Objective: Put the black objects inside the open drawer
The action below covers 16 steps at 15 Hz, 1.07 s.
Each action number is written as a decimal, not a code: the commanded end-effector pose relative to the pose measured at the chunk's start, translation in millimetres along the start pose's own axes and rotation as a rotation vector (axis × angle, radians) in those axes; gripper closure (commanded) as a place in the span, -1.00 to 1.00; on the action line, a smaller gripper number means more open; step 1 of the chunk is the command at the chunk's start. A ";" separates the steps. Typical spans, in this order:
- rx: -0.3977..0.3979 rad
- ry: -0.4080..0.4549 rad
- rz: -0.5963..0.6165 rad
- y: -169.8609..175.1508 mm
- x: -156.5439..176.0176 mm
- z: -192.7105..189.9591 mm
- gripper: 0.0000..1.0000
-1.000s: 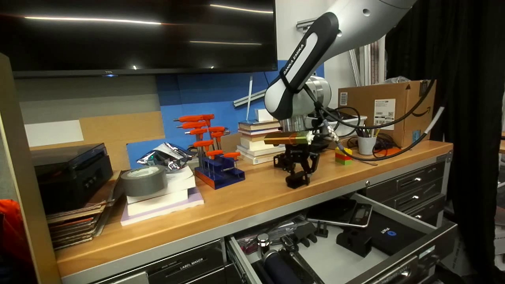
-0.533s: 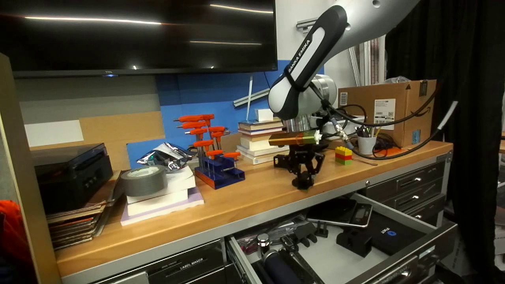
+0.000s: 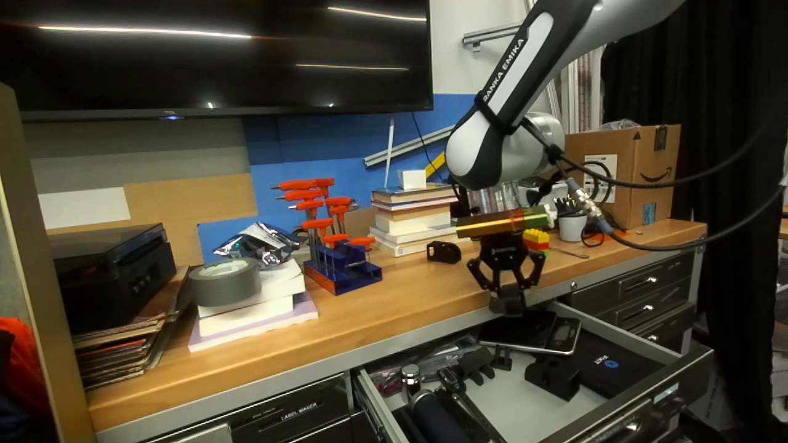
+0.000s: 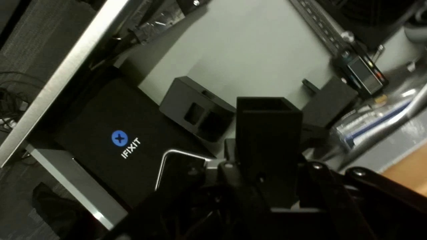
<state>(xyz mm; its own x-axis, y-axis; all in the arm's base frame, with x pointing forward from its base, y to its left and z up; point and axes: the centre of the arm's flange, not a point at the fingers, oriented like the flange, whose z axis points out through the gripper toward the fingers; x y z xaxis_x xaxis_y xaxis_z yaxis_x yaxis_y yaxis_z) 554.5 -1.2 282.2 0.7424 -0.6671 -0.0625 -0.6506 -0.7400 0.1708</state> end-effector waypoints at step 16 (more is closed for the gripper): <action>0.202 -0.138 -0.762 45.6 -18.8 107.9 0.56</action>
<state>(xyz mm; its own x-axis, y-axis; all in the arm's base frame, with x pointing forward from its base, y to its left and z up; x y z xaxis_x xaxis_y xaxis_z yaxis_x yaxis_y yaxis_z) 494.1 -44.5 185.2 0.9743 -0.0131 -0.2248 -0.0343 -0.9953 -0.0907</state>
